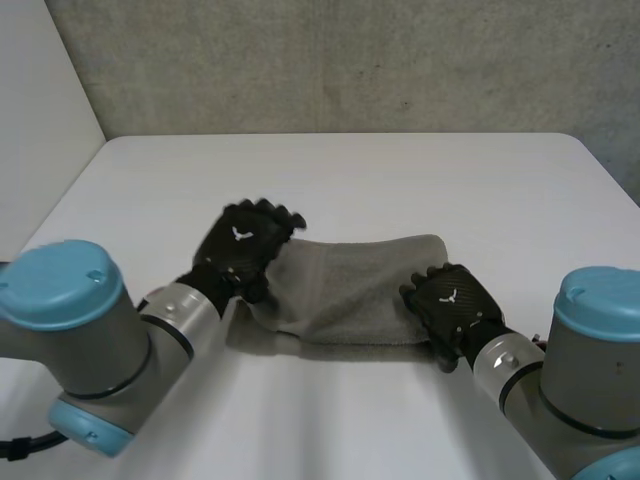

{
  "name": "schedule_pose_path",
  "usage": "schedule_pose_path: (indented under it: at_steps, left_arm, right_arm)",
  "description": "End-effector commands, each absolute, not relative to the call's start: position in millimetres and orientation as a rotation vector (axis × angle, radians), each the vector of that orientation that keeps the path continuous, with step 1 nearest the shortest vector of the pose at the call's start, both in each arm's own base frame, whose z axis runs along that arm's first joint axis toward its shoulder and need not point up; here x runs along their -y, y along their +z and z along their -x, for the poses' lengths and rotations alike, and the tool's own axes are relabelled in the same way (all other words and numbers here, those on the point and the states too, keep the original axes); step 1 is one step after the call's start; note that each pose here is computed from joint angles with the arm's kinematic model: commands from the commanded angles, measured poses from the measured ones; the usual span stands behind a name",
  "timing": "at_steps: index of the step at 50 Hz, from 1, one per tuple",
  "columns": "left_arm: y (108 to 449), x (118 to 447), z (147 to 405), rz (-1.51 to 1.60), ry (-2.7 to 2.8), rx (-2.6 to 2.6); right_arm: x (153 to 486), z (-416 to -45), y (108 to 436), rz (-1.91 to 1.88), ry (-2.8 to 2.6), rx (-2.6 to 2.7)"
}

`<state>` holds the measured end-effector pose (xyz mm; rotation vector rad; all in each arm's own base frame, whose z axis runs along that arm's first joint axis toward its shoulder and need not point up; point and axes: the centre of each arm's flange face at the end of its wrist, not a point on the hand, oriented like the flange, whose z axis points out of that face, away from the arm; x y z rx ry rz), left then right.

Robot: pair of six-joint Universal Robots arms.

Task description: Fold the towel.

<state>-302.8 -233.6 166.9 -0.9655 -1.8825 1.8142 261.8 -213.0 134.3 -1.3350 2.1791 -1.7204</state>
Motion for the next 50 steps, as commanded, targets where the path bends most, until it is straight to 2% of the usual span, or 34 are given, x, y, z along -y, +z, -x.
schedule_pose_path:
  at_steps: [1,12,20,40,45,47,48,50]
  left_arm:
    - [145.7,225.0,302.2,1.023,1.712,1.971]
    - [129.4,219.2,297.9,1.104,1.658,2.030]
    - [121.3,198.1,285.8,1.133,1.528,2.173]
    - [127.6,163.2,265.3,1.126,1.471,2.222]
    - [148.2,160.7,264.0,1.109,1.549,2.170]
    - [158.0,162.7,264.2,1.097,1.594,2.143]
    - [168.9,165.8,264.1,1.079,1.644,2.115]
    - [180.6,169.1,263.9,1.058,1.699,2.084]
  right_arm:
    - [213.9,-263.0,130.8,1.337,-1.721,-2.177]
    - [224.6,-250.0,128.5,1.293,-1.734,-2.248]
    - [232.2,-238.9,126.3,1.259,-1.726,-2.310]
    - [232.3,-237.8,127.9,1.267,-1.735,-2.310]
    - [239.9,-242.9,147.0,1.270,-1.836,-2.249]
    - [248.8,-252.0,169.6,1.278,-1.950,-2.157]
    - [248.8,-252.0,169.7,1.278,-1.950,-2.156]
    - [240.3,-279.4,192.4,1.347,-2.024,-1.981]
